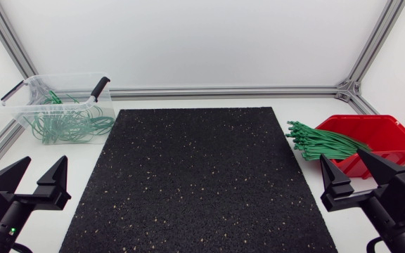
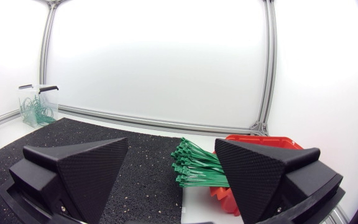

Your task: Take a green cable tie from the red box, thread the tail through the head to close it, then place it in the transparent bin on the left.

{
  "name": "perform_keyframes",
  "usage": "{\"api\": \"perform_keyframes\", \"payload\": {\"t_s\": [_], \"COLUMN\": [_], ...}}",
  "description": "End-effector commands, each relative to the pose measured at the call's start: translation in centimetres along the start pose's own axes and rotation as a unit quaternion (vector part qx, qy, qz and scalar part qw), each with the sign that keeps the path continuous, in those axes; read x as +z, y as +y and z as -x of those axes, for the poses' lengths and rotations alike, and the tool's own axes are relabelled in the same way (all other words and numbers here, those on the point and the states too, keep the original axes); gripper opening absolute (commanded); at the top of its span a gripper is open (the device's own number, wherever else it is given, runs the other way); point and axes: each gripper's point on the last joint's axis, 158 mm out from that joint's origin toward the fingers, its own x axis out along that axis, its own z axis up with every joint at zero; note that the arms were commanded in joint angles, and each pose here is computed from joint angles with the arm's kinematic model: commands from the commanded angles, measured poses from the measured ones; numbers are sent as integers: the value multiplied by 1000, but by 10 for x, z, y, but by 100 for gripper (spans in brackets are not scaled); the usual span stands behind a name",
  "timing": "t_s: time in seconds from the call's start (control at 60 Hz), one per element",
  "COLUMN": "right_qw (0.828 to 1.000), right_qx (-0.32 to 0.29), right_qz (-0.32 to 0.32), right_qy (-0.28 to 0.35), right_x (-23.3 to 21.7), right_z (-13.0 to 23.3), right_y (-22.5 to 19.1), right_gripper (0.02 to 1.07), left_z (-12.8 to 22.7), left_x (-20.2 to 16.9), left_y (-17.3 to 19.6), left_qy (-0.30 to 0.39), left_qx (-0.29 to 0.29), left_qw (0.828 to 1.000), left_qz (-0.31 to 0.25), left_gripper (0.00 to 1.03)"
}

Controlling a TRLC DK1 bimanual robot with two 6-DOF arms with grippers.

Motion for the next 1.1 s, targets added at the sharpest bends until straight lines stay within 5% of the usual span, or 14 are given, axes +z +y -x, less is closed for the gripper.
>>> {"api": "perform_keyframes", "payload": {"t_s": [0.0, 0.5, 0.867, 1.083], "right_qw": [1000, 1000, 999, 1000], "right_qx": [2, 0, -14, -11], "right_qz": [2, 2, 2, -1], "right_qy": [4, -8, -29, 18], "right_x": [-8, 1, 81, 111], "right_z": [-1, 0, 27, 22], "right_y": [2, 0, -11, -14], "right_gripper": [104, 103, 102, 102], "left_z": [-1, -1, -1, -1], "left_x": [-22, -22, -22, -22], "left_y": [0, 0, 0, 1], "left_qy": [25, 25, 25, 25], "left_qx": [1, 0, 0, 2], "left_qw": [1000, 1000, 1000, 1000], "left_qz": [9, 8, 8, 9], "left_gripper": [100, 100, 100, 100]}}
